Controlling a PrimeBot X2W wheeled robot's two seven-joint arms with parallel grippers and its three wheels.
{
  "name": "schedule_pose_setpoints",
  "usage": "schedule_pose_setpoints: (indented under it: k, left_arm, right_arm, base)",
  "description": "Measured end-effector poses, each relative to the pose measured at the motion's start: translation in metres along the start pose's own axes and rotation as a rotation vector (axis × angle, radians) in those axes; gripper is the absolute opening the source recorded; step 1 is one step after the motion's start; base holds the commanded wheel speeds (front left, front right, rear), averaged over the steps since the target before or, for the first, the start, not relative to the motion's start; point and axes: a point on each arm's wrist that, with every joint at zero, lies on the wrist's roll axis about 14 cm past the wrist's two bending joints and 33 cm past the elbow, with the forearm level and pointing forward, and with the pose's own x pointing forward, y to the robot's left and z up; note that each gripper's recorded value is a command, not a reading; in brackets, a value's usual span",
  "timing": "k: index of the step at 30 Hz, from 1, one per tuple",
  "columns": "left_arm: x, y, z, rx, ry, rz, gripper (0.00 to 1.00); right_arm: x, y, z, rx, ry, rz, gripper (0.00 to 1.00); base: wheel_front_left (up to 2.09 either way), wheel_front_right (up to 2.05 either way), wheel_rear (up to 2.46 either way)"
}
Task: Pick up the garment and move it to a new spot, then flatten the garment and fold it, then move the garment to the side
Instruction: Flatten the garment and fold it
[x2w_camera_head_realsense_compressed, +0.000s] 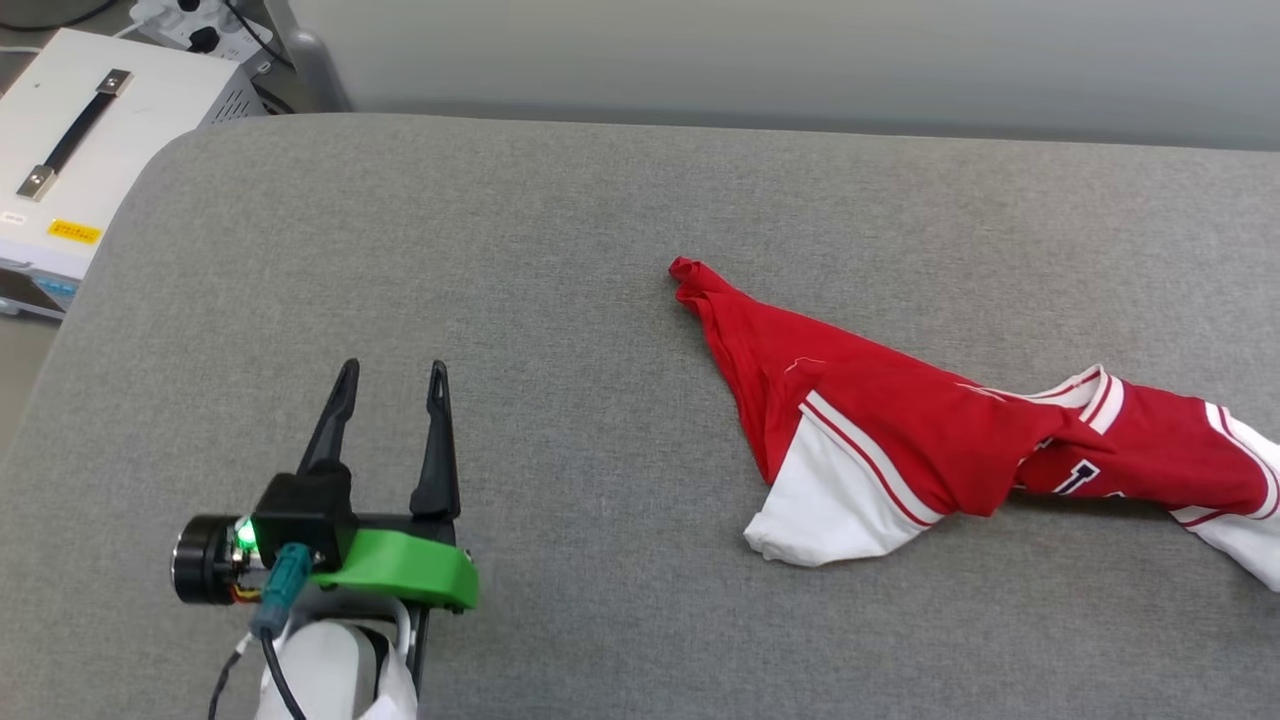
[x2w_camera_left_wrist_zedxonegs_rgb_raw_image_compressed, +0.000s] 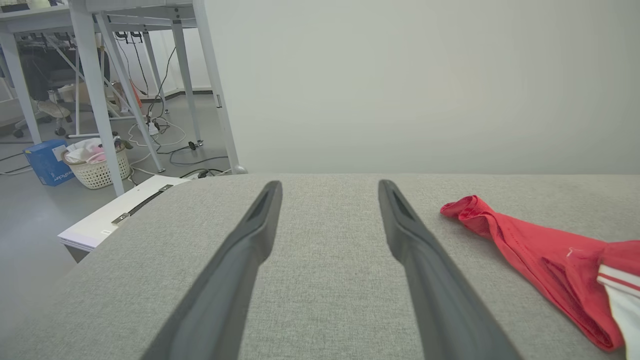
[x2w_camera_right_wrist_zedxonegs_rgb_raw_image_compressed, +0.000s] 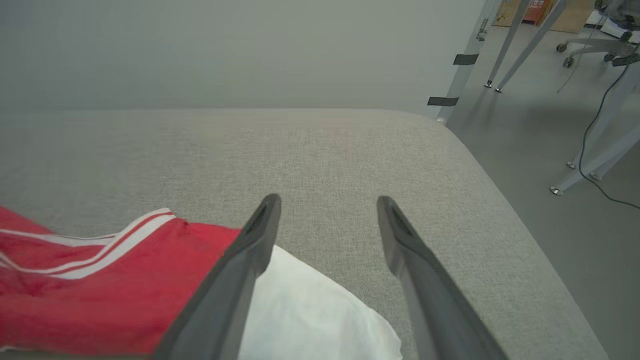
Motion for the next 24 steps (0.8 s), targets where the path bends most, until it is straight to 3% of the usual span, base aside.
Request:
schedule_pose_setpoints:
  k: [5, 12, 16, 24]
  left_arm:
    - [0.019, -0.009, 0.019, 0.017, -0.063, -0.078, 1.0]
    - [0.057, -0.033, 0.038, 0.087, -0.114, -0.24, 1.0]
    - [0.081, -0.06, 0.041, 0.125, -0.065, -0.374, 1.0]
    - [0.118, -0.108, 0.025, 0.182, 0.205, -0.587, 1.0]
  right_arm:
    - [-0.003, 0.045, 0.038, -0.003, -0.184, 0.059, 1.0]
    - [-0.027, 0.107, 0.042, 0.009, -0.25, 0.14, 1.0]
    - [-0.034, 0.125, 0.041, 0.014, -0.245, 0.172, 1.0]
    - [-0.038, 0.146, 0.033, 0.034, -0.219, 0.214, 1.0]
  base:
    - [0.0, 0.0, 0.0]
    - [0.0, 0.0, 0.0]
    - [0.0, 0.0, 0.0]
    - [0.0, 0.0, 0.0]
